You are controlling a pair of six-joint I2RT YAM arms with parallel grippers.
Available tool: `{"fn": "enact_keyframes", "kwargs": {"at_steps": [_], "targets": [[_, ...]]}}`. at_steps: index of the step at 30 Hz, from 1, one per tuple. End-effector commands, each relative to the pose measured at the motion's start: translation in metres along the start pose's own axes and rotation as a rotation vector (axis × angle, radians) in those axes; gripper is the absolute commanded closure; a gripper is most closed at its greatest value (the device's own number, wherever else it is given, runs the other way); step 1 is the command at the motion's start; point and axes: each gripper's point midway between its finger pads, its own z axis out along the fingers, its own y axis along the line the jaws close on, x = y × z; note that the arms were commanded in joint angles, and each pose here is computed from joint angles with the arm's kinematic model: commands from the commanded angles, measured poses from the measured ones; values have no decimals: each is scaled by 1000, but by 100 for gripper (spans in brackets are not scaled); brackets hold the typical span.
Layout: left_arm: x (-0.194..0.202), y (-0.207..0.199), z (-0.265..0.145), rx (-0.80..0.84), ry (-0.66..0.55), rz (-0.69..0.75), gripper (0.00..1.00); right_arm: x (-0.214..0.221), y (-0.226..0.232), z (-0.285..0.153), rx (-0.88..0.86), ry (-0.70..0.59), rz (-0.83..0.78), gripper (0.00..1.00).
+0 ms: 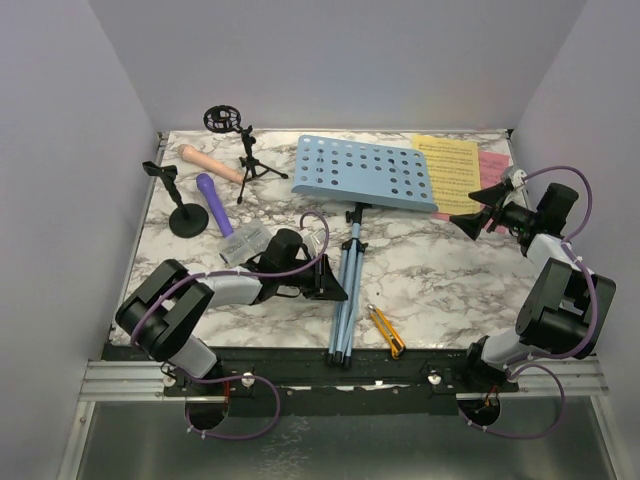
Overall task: Pack up the instrument practice props
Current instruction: Close the music stand at the center of the board.
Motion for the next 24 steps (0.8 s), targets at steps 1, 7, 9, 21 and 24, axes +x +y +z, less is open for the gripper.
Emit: {"fn": "enact_keyframes", "kwargs": {"at_steps": [1, 7, 9, 21, 24], "targets": [[-5, 12, -2, -80, -33, 36, 76, 0, 2, -2, -8, -3, -1, 0], [-21, -13, -21, -63, -117, 111, 67, -7, 7, -4, -12, -2, -25, 0], [-27, -21, -30, -63, -155, 149, 64, -11, 10, -6, -12, -1, -39, 0], [-91, -60, -119, -144, -569, 416, 1, -64, 36, -25, 95, 7, 4, 0], [-107, -79, -138, -110, -626, 445, 1, -86, 38, -32, 170, -13, 89, 0]]}}
